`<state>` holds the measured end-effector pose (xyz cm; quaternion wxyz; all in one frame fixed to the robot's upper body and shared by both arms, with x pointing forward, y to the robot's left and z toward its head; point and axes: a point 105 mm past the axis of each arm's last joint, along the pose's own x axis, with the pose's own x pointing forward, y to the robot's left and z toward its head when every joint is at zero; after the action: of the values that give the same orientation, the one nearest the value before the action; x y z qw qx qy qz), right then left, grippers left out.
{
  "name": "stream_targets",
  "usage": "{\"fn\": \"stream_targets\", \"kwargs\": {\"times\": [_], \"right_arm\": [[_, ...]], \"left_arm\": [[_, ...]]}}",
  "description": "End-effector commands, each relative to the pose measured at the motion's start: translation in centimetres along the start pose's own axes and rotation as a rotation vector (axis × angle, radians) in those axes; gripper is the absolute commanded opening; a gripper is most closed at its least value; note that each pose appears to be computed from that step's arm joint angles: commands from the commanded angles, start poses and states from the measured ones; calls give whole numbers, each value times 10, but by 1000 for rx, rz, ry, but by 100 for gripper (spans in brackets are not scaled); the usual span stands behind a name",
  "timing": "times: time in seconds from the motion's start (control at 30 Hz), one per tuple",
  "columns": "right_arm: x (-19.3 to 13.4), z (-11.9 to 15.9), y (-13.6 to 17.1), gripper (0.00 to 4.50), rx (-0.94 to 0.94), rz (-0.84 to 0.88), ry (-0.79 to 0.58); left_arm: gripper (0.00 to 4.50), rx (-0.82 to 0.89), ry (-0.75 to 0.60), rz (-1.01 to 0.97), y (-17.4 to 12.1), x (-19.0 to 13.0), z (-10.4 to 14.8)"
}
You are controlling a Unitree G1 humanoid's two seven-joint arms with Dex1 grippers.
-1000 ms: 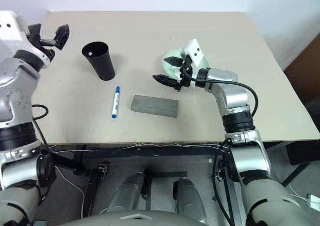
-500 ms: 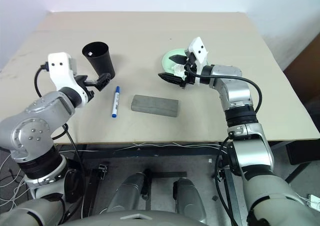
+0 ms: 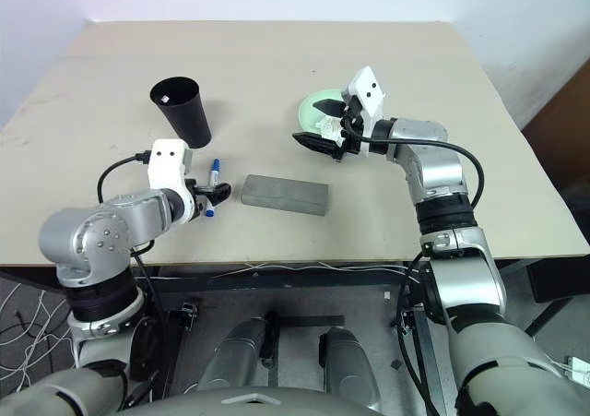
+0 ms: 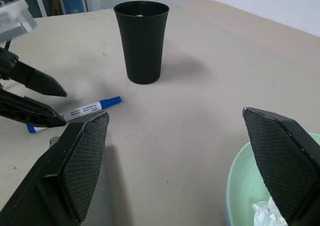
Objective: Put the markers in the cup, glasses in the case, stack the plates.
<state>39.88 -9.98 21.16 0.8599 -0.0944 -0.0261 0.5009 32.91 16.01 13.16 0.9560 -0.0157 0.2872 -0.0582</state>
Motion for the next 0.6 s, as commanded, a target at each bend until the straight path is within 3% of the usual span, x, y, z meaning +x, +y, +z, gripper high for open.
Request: {"fn": "stream_targets", "kwargs": {"times": [0.03,0.37,0.6], "right_arm": [[-8,16,-5,450,-49,-33,-39],[-8,11,-6,450,-44,-51,-33],[-10,9,-11,450,-55,-75,-18]], "left_arm": [[447,61,23,65,9,3,-6],[447,71,92,84,11,15,-16],[447,66,131,17,1,22,-9]]}}
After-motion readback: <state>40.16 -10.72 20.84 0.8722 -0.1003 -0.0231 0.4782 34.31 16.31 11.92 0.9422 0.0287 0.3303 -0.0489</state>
